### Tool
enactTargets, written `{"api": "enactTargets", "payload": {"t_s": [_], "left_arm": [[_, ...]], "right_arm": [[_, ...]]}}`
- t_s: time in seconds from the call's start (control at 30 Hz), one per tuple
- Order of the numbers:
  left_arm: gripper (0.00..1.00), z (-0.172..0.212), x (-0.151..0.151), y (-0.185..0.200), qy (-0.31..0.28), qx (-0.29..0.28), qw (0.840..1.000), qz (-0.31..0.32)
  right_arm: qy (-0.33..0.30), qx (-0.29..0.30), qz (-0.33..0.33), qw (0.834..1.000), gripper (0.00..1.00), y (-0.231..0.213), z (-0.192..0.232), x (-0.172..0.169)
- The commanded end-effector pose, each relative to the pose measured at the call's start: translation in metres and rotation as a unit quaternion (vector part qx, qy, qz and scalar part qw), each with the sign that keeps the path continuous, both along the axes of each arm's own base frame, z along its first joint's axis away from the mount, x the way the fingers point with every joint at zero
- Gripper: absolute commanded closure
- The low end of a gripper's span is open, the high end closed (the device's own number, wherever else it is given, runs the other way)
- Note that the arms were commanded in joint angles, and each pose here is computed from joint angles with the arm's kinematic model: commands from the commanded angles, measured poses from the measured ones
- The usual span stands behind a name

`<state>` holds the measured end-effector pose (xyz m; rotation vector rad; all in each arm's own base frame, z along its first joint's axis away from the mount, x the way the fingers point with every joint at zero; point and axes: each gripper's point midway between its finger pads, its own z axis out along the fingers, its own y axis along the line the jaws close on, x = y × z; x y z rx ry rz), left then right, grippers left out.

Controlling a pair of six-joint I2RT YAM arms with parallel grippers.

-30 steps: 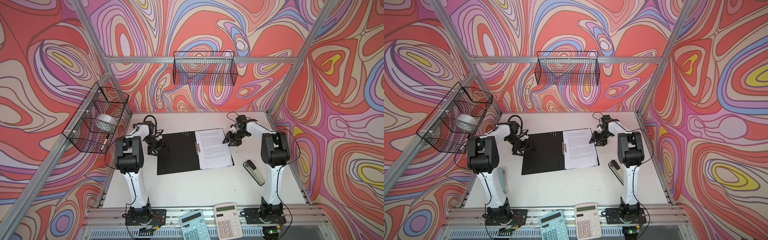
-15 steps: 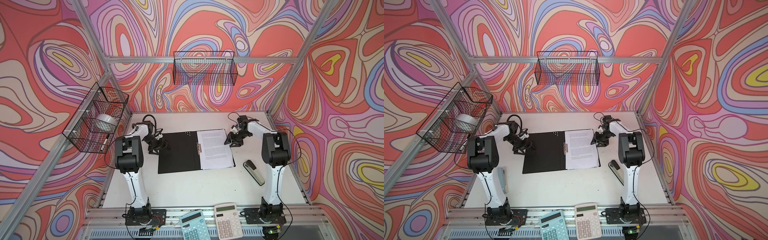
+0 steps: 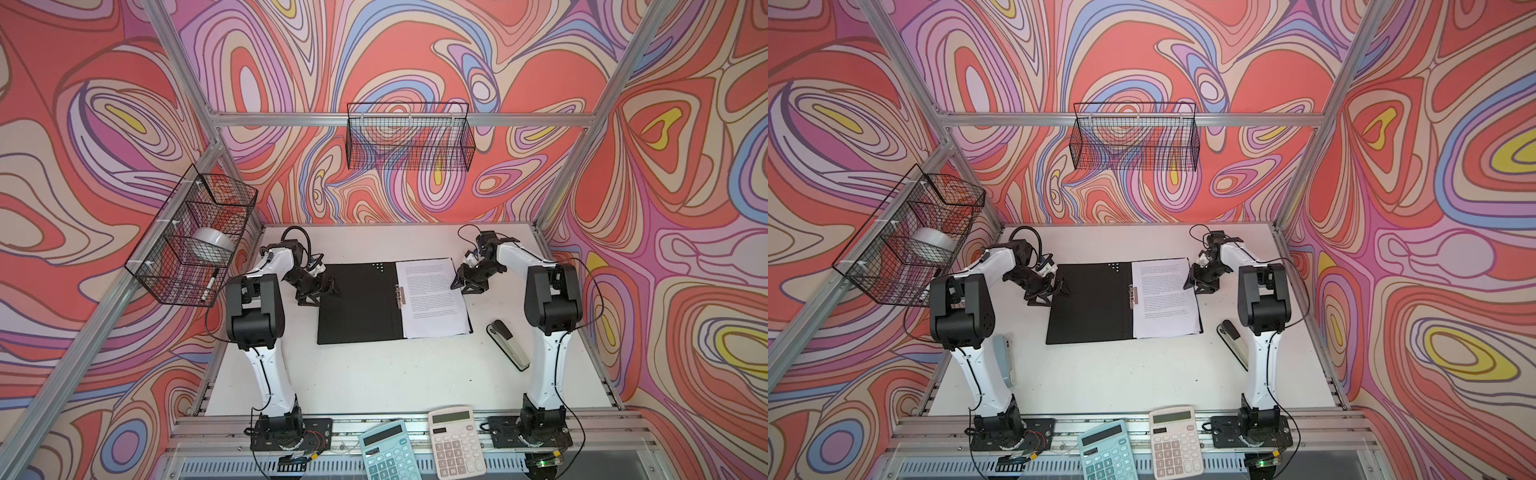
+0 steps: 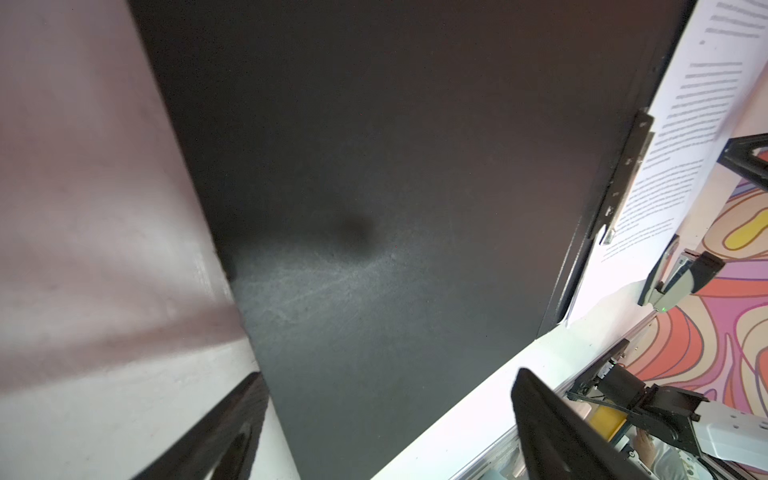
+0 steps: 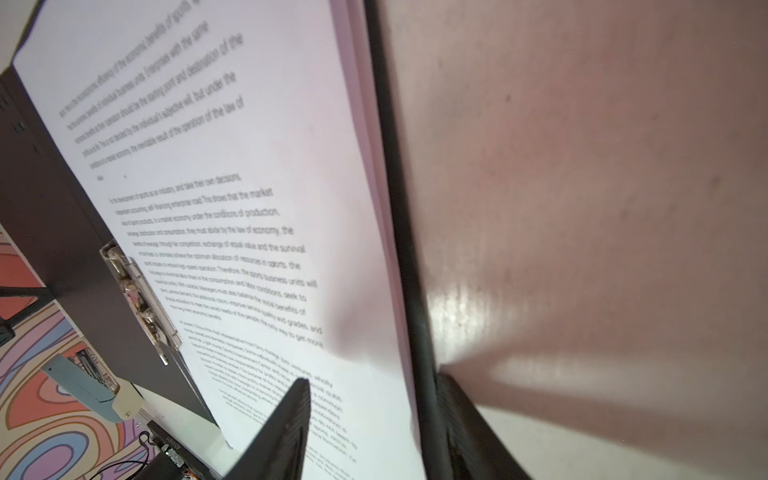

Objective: Put the files into the folder
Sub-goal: 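Lift the black cover with the left gripper and swing it over the sheets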

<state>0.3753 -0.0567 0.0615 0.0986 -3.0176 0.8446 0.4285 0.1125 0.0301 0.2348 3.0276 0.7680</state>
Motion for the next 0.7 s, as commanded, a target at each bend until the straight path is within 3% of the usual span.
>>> {"api": "enactTargets", "payload": {"t_s": [0.0, 0.67], "left_arm": [[0.09, 0.04, -0.002, -0.038, -0.026, -0.101, 0.994, -0.023], [0.1, 0.09, -0.004, -0.06, -0.052, -0.192, 0.98, -0.015]], "right_arm": [[0.051, 0.006, 0.015, 0.999, 0.48, 0.011, -0.026, -0.021], [0.061, 0.015, 0.015, 0.998, 0.49, 0.014, -0.032, -0.022]]}}
